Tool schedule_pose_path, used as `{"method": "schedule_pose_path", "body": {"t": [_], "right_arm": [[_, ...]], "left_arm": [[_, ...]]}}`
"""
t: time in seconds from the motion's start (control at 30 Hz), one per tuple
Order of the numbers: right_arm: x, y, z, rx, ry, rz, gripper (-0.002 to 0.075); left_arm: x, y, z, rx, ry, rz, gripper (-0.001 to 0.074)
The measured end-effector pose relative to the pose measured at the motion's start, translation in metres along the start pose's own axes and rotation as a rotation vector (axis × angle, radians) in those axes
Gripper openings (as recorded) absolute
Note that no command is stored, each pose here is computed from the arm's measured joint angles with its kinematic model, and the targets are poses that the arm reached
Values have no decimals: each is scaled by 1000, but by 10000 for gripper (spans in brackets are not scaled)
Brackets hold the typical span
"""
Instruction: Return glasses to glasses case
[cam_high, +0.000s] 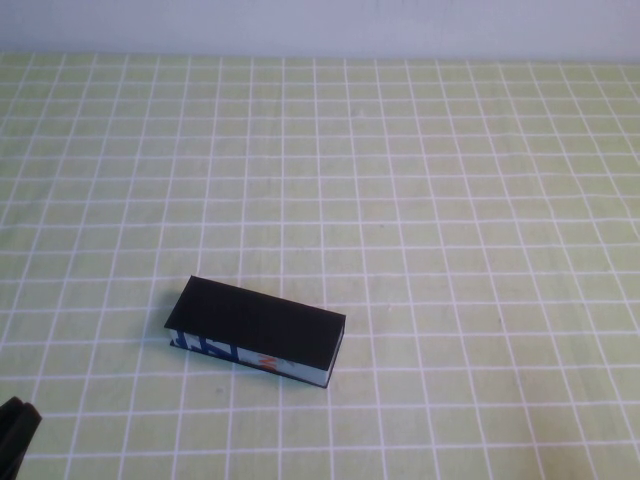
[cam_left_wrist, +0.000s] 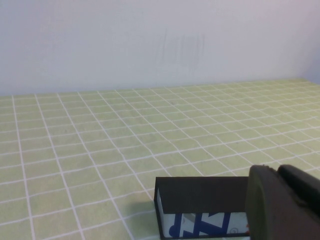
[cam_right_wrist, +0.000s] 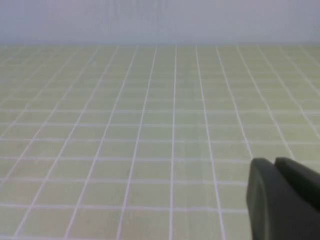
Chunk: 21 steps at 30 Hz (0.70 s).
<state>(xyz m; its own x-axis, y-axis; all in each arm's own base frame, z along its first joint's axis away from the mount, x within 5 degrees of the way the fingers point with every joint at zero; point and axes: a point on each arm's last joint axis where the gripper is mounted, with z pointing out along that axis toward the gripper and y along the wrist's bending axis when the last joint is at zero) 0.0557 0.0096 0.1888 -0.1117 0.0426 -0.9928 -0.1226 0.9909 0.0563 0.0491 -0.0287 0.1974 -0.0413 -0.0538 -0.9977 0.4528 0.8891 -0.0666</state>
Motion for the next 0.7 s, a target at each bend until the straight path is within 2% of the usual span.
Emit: {"method": "schedule_pose_path", "body": {"t": [0.2, 0.7], "right_arm": [[14, 0, -1, 4, 153, 32, -11], [15, 0, -1, 6, 165, 26, -11]], "left_arm": [[0, 0, 0, 0, 0, 0, -2], [0, 0, 0, 0, 0, -2, -2]]}}
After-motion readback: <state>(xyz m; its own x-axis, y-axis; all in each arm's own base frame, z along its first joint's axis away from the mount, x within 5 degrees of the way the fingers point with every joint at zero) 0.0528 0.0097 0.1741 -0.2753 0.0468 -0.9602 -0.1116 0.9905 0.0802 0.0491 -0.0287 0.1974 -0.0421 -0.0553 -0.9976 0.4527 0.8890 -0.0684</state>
